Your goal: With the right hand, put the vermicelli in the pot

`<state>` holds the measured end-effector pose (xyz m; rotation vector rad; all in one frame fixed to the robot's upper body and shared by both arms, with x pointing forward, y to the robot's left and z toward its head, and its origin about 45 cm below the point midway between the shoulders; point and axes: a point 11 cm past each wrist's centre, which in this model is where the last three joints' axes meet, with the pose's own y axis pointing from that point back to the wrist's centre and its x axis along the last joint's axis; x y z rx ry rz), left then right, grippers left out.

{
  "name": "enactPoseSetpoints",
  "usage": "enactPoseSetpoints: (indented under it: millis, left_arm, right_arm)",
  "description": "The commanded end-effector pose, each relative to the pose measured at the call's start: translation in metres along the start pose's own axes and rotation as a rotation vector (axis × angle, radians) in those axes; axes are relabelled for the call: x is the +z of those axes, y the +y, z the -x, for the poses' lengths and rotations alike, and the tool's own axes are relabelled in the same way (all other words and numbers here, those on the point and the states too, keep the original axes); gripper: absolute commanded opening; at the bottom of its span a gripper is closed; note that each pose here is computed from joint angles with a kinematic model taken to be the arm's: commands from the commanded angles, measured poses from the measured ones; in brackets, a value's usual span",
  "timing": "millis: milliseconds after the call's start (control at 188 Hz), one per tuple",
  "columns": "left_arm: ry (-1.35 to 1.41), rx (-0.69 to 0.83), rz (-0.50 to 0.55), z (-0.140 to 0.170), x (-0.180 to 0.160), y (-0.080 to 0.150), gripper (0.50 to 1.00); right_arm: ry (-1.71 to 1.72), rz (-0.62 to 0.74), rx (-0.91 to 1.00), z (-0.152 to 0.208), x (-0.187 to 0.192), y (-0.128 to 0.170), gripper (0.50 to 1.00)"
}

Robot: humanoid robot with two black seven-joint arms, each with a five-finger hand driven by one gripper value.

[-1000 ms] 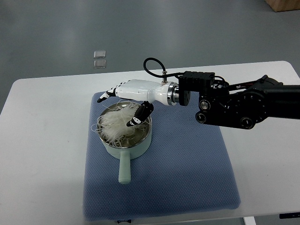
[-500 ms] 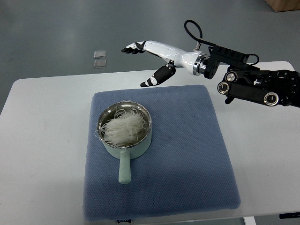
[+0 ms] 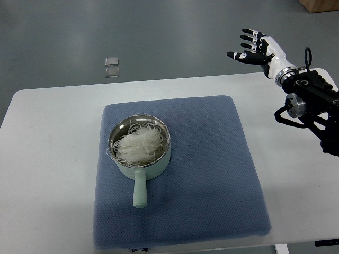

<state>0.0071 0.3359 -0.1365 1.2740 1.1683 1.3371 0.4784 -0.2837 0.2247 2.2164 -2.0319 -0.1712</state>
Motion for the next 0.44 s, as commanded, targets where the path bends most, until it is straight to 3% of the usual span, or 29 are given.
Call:
enactPoseSetpoints:
  millis: [0, 431]
  left_arm:
    - [0.0, -0.001, 0.001, 0.0, 0.001, 0.0, 1.0]
    - [0.0, 0.0, 0.001, 0.0, 0.001, 0.0, 1.0]
  right_arm:
    - [-0.088, 0.05, 0.018, 0.0, 0.018, 0.004, 0.915]
    - [-0.196, 0.082, 0.04, 0.01, 0.04, 0.007, 0.921]
